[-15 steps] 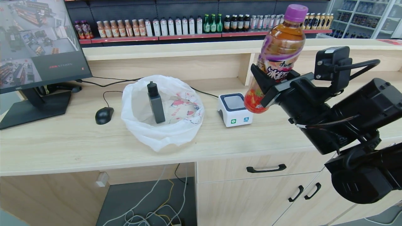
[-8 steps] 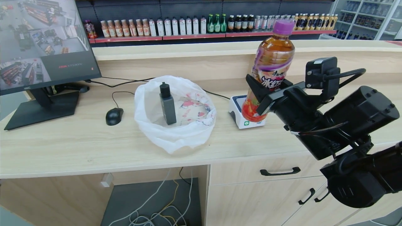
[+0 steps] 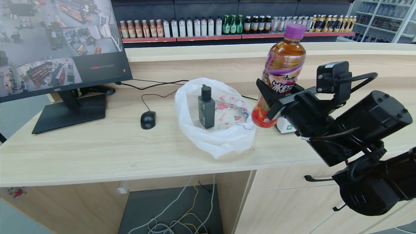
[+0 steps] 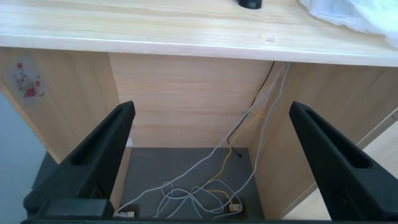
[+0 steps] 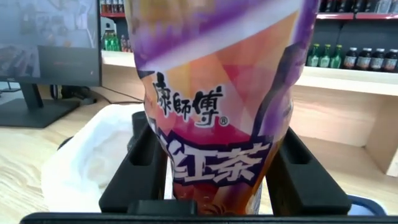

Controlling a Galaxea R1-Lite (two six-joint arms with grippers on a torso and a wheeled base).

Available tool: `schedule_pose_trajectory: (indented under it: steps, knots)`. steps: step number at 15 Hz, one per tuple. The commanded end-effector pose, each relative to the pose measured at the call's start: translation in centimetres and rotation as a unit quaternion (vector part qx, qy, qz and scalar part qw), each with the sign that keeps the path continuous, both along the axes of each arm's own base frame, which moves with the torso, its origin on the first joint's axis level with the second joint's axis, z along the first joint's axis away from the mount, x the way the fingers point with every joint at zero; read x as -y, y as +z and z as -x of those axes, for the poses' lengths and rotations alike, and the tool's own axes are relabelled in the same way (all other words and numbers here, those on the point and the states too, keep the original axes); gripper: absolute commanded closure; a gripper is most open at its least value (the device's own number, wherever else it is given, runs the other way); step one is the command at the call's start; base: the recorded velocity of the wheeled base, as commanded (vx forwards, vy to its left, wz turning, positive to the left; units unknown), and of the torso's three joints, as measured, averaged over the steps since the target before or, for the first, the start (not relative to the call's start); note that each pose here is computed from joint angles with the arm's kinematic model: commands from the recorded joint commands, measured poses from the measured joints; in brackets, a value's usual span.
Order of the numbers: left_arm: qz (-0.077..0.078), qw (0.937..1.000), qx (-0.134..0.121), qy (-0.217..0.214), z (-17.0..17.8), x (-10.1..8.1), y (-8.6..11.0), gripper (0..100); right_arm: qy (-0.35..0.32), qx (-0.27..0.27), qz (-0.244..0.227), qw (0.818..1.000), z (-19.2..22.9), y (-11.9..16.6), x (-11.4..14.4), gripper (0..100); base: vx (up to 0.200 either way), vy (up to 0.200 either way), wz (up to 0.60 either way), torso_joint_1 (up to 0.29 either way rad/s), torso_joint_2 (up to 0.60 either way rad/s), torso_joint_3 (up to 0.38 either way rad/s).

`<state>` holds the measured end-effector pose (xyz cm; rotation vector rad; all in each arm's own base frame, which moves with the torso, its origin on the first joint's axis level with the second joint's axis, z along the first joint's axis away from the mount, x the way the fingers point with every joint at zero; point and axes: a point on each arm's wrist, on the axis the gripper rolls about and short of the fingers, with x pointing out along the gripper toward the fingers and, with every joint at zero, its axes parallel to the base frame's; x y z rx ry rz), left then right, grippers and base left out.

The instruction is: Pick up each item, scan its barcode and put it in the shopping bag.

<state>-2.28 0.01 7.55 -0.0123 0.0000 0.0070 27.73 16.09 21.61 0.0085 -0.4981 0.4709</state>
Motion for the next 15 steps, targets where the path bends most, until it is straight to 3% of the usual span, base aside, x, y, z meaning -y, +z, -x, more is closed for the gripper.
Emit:
schedule_pose_trajectory:
  steps: [1,10,15]
  knots:
    - [-0.001,1.0000,0.000,0.000,0.0,0.0,0.0,0,0.000,-0.001,0.000,1.000,-0.1,-0.1,-0.1,100,0.000,0.200,0.00,0.002,0.01,0.002]
    - [-0.001,1.0000,0.000,0.000,0.0,0.0,0.0,0,-0.012,-0.008,0.009,1.000,-1.4,-1.1,-0.7,100,0.000,0.000,0.00,0.000,0.00,0.000]
    - [-0.001,1.0000,0.000,0.000,0.0,0.0,0.0,0,-0.019,-0.034,0.016,0.999,-4.4,0.6,-2.5,100,0.000,0.000,0.00,0.000,0.00,0.000]
